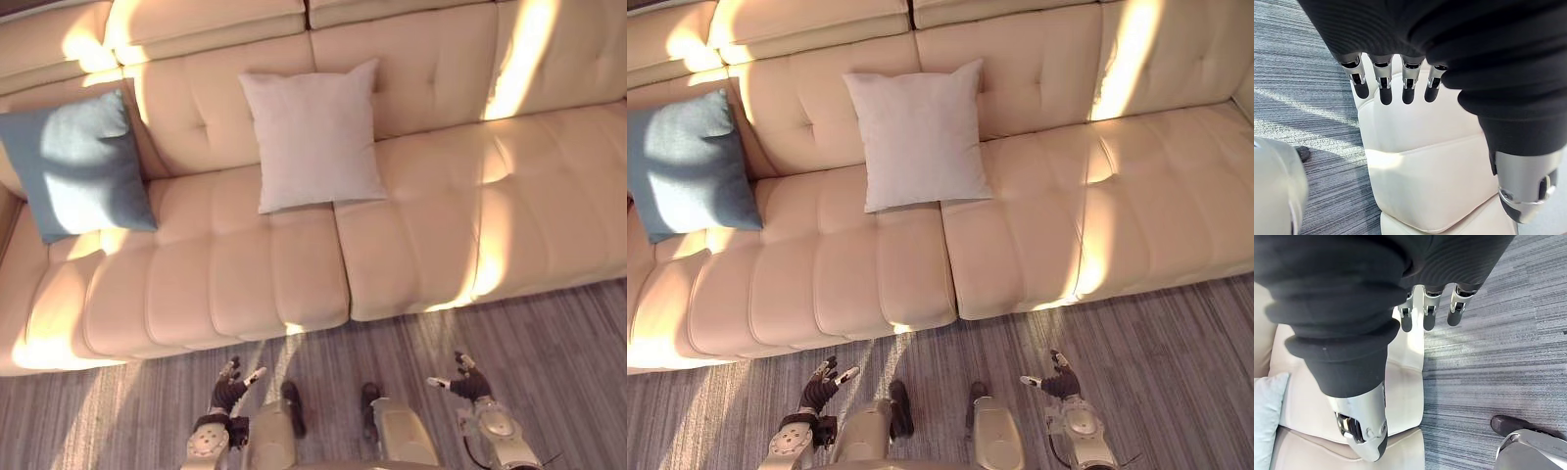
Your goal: Pick up cushions and gather them together orderly.
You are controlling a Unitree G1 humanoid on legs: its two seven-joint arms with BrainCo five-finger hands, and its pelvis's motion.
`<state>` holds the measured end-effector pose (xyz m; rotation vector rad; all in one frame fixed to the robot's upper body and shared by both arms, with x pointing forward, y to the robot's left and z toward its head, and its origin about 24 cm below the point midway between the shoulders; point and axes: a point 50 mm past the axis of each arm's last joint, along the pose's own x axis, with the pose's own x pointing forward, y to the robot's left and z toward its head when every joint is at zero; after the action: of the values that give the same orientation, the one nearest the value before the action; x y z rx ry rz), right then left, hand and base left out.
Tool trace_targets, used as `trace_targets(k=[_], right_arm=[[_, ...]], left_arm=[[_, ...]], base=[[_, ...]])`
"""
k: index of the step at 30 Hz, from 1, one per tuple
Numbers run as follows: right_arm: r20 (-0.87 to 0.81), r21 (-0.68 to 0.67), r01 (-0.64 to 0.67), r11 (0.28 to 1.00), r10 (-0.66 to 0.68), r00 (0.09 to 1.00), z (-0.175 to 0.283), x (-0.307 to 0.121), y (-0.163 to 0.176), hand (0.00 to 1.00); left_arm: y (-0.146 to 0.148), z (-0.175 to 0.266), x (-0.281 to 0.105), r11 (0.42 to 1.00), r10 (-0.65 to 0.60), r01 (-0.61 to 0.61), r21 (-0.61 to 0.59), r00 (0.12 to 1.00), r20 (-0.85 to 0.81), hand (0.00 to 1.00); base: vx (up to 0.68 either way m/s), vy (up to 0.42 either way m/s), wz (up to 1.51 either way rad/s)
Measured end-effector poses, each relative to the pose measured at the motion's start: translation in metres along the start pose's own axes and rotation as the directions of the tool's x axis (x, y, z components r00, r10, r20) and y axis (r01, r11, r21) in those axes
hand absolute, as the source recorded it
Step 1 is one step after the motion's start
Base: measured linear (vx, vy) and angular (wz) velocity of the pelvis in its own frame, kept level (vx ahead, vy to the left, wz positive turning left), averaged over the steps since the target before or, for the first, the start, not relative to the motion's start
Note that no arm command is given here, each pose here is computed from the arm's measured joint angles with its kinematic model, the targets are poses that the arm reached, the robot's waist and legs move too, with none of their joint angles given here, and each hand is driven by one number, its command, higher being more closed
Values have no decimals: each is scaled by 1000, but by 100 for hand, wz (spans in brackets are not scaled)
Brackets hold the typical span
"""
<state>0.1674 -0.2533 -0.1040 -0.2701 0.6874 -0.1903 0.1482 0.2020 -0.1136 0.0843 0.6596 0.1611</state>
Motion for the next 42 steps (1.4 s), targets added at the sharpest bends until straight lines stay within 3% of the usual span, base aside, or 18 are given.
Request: trace_targets(k=[8,18,23,27,39,42], right_arm=[[-10,41,26,999,-26,1000,-6,-5,-2,0],[3,110,32,993,-32,999,2,-1,7,0],[7,106,37,994,-38,999,4,1,4,0],[7,104,54,993,-55,998,6,2,4,0],[22,144,54,988,-58,998,16,7,18,0],[14,147,47,988,-49,999,15,7,23,0]], left_arm=[[-3,15,8,1000,-9,8,7,999,46,0],[1,51,14,997,-33,19,81,983,182,0],[-21,73,22,994,-99,83,75,966,238,0],[-41,64,17,989,-145,135,61,966,214,0],[-23,44,8,999,-20,26,-36,986,163,0],[-22,33,4,999,-31,33,-13,991,129,0]], base=[[-13,123,-54],[63,7,-184],[279,-194,-193],[257,-6,-147],[461,238,-59],[555,186,23]])
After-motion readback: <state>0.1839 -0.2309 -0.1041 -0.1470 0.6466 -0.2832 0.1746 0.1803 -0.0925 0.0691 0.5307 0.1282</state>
